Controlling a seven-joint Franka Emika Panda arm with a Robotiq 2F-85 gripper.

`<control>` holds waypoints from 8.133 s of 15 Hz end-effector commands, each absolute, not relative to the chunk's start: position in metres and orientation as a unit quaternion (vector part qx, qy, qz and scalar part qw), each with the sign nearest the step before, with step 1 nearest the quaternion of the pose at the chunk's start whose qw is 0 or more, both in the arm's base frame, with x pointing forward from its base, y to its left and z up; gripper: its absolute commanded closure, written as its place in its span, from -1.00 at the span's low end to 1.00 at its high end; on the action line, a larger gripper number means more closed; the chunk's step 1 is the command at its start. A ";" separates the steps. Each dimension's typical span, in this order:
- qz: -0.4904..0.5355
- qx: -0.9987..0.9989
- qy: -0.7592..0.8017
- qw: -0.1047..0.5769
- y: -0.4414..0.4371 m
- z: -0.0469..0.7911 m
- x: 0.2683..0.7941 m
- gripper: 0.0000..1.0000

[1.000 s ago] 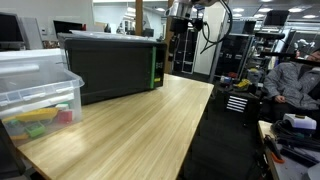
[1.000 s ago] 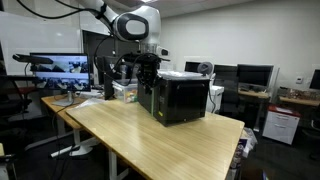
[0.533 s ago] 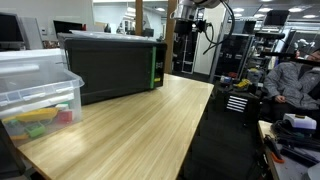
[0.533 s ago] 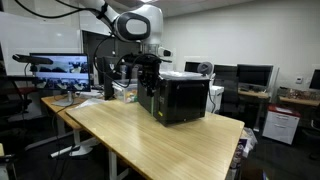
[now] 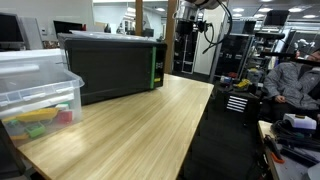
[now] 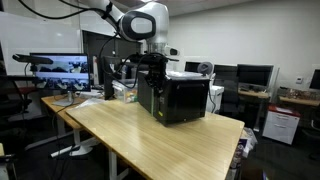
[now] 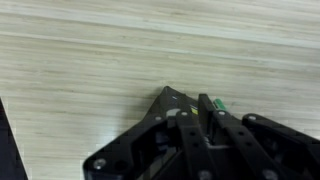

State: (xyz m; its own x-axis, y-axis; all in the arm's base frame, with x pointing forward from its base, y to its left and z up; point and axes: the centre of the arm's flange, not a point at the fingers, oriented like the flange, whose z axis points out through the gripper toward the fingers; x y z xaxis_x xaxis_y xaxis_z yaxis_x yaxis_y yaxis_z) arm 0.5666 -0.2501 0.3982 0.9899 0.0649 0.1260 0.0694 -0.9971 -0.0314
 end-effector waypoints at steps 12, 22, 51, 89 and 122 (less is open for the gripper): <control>-0.081 -0.995 -0.062 0.006 -0.246 0.411 0.630 0.84; -0.060 -0.998 -0.010 -0.001 -0.292 0.411 0.622 0.84; -0.070 -0.996 -0.051 0.015 -0.202 0.428 0.569 0.84; -0.083 -0.992 -0.028 -0.086 -0.326 0.428 0.602 0.84; -0.087 -0.987 -0.132 -0.023 -0.170 0.425 0.616 -0.08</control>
State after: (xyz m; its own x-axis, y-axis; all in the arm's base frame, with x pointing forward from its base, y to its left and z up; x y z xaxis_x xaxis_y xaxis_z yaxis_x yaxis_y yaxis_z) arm 0.5990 -0.1699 0.4253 0.9584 0.2425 0.1503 0.2375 -0.9701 0.0508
